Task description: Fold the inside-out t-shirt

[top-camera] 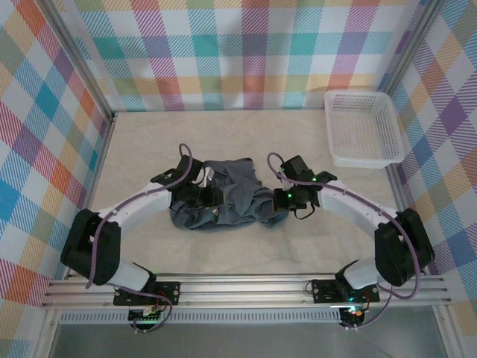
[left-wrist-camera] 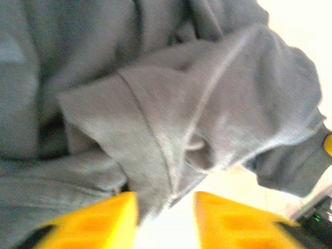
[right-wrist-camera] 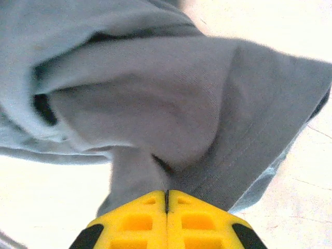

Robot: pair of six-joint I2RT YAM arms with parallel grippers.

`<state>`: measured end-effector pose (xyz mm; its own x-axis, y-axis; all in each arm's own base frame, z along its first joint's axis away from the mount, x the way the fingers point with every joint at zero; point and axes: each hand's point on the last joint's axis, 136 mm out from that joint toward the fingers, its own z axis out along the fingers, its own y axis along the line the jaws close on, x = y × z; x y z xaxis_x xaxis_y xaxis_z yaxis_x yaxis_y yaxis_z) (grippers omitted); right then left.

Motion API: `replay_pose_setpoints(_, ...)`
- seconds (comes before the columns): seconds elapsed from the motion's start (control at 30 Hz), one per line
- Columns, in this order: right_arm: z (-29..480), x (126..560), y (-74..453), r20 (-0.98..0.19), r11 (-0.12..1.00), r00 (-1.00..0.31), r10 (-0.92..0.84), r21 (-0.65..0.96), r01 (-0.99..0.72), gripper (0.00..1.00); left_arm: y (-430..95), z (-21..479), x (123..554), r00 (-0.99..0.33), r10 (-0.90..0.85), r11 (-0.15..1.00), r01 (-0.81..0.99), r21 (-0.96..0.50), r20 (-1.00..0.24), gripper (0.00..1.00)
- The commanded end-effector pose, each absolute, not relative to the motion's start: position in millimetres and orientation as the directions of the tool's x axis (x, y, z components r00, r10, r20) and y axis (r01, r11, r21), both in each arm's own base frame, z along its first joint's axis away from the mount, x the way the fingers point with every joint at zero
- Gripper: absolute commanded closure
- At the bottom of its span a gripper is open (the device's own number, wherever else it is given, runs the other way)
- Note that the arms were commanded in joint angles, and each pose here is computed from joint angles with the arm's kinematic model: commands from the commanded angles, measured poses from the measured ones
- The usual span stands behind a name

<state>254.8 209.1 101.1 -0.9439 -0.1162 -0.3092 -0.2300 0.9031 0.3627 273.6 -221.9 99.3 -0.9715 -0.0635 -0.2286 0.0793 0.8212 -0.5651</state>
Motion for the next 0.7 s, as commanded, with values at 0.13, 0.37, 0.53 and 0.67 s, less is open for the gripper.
replay_pose_setpoints(0.13,203,266,244,-0.498,0.759,-0.866,-0.047,0.546,-0.355,1.00,-234,58,280,-0.977,-0.060,0.874,0.049,-0.483,-0.206,0.40)
replay_pose_setpoints(0.37,267,283,201,-0.666,0.854,-0.738,0.112,0.444,-0.272,1.00,-200,112,336,-0.914,-0.210,0.868,-0.011,-0.496,-0.347,1.00)
replay_pose_setpoints(0.53,367,261,198,-0.822,0.767,-0.550,0.147,0.446,-0.462,1.00,-131,320,359,-0.640,-0.282,0.905,0.070,-0.420,-0.715,1.00)
replay_pose_setpoints(0.67,440,221,221,-0.908,0.543,-0.379,0.181,0.414,-0.731,1.00,-110,430,372,-0.427,-0.284,0.934,0.078,-0.348,-0.859,1.00)
